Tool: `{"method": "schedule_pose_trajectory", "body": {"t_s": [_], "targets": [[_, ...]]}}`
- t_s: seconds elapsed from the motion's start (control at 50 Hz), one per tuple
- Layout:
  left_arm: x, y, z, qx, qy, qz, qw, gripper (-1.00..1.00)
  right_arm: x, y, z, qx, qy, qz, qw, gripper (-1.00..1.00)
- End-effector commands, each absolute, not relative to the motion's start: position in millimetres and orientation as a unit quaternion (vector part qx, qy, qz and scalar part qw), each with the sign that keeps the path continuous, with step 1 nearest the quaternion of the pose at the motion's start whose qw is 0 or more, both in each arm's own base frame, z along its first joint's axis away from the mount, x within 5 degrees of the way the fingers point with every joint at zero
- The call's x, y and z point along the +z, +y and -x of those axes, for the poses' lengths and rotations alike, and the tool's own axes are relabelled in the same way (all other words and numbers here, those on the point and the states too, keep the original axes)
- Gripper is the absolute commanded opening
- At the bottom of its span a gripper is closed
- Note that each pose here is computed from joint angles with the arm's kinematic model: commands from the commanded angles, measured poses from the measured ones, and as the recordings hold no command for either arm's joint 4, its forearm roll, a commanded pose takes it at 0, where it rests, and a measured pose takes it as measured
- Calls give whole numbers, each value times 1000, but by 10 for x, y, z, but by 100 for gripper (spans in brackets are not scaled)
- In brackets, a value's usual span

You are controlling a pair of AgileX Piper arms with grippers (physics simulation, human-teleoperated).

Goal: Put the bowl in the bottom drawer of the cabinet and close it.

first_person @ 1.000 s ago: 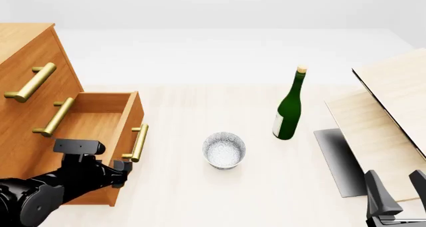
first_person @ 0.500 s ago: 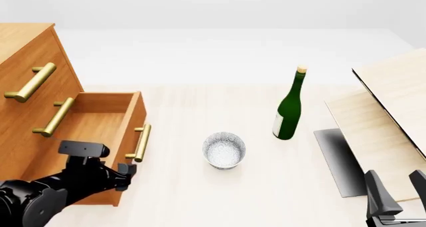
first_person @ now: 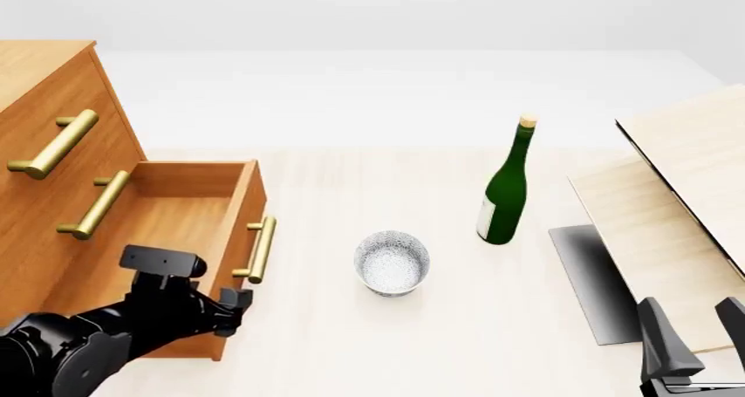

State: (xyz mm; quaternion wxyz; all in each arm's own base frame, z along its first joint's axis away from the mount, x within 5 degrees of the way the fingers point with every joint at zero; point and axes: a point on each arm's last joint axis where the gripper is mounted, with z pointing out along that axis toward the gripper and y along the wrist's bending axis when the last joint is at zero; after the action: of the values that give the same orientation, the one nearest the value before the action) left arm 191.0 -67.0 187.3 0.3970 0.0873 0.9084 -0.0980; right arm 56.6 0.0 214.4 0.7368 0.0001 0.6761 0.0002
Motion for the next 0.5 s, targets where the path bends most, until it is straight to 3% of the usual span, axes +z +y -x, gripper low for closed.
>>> {"method": "schedule_pose_trajectory", "body": {"t_s": [0.02,0.5], "targets": [[1818,-721,-1900,-110,913,-77,385,100,2144,0,-566,0,676,0,737,100],[1905,-864,-1836,-132,905,-103,392,100,2144,0,-566,0,676,0,737,100]]}}
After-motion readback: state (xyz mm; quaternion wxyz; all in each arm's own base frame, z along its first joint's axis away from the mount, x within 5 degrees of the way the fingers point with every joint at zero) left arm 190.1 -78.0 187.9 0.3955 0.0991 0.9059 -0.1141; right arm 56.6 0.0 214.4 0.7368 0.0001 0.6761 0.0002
